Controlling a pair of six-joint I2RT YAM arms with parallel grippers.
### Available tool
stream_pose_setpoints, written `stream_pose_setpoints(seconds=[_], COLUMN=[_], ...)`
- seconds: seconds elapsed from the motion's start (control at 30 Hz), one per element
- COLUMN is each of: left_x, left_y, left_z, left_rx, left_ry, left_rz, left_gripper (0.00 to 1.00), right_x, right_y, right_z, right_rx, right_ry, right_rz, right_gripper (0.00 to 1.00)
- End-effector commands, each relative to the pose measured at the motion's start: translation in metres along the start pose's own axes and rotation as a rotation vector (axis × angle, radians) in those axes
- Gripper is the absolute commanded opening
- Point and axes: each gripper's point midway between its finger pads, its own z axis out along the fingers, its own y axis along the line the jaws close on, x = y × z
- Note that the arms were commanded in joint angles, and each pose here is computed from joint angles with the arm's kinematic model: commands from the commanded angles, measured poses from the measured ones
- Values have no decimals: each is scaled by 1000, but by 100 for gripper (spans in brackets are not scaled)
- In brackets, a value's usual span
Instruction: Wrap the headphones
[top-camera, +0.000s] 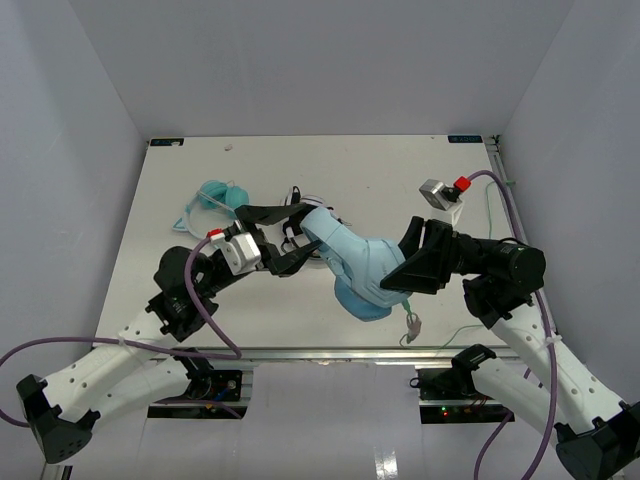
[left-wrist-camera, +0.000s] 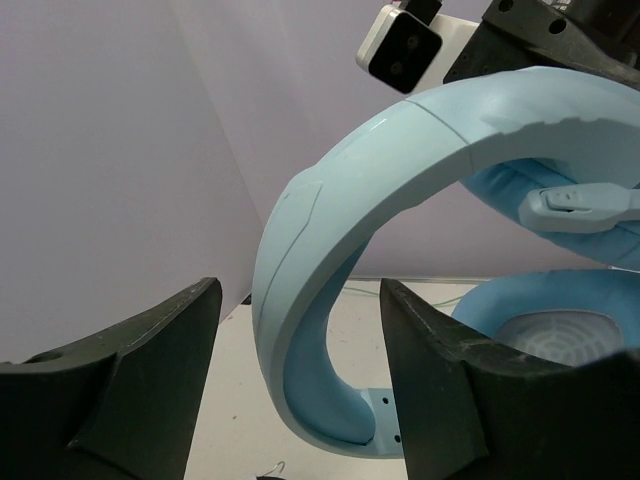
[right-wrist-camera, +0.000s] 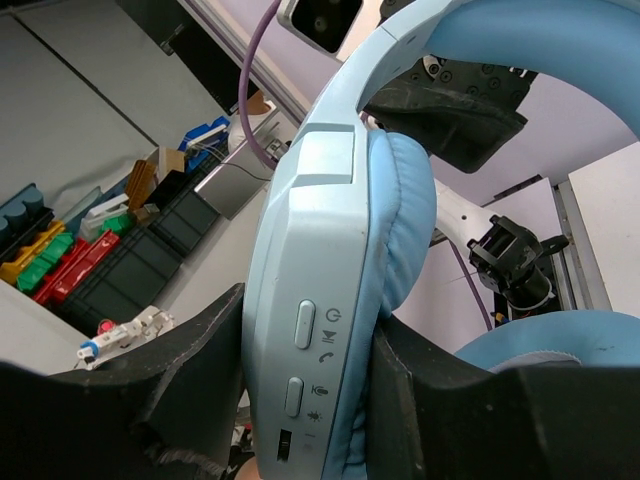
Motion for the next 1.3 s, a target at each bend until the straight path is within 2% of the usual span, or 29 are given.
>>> stream_pose_setpoints(seconds=[0.0,0.5,0.7,0.77,0.83,0.93,0.97,1.0,1.1,1.13,1.17,1.2,1.27], left_x=[10,31,27,27,28,33,35,36,51,56,60,64,65], left_y=[-7,2,1,1,-2,-2,-2,0,23,30,35,53,70], left_z=[3,11,10,9,9,6,5,3,-6,-9,-13,-21,-29], left_rx=[30,-28,-22,-17,-9,-20,-23,-42,-206,-248,-287,-411,-531], left_ry=[6,29,18,20,25,44,57,71,158,191,238,268,314], left_rz=[-17,-26,-27,-31,-40,-66,-78,-94,-169,-171,-197,-214,-249], left_gripper=[74,69,61,51,30,7,2,0,0,0,0,0,0], right_x=[-15,-12,-11,-11,-11,-11,-12,-13,-21,-33,-42,-47,-54], right_y=[0,6,8,7,7,4,0,-4,-33,-31,-50,-62,-82], right_z=[5,9,10,10,11,12,12,13,13,15,10,5,-6], right_rx=[-15,-35,-40,-38,-41,-34,-24,-6,136,147,274,349,481], right_ry=[-71,-71,-74,-72,-69,-67,-65,-67,-92,-126,-168,-169,-185], right_rz=[-52,-56,-58,-54,-56,-68,-72,-78,-116,-213,-187,-285,-322], right_gripper=[8,8,8,8,8,9,14,24,62,68,78,82,92])
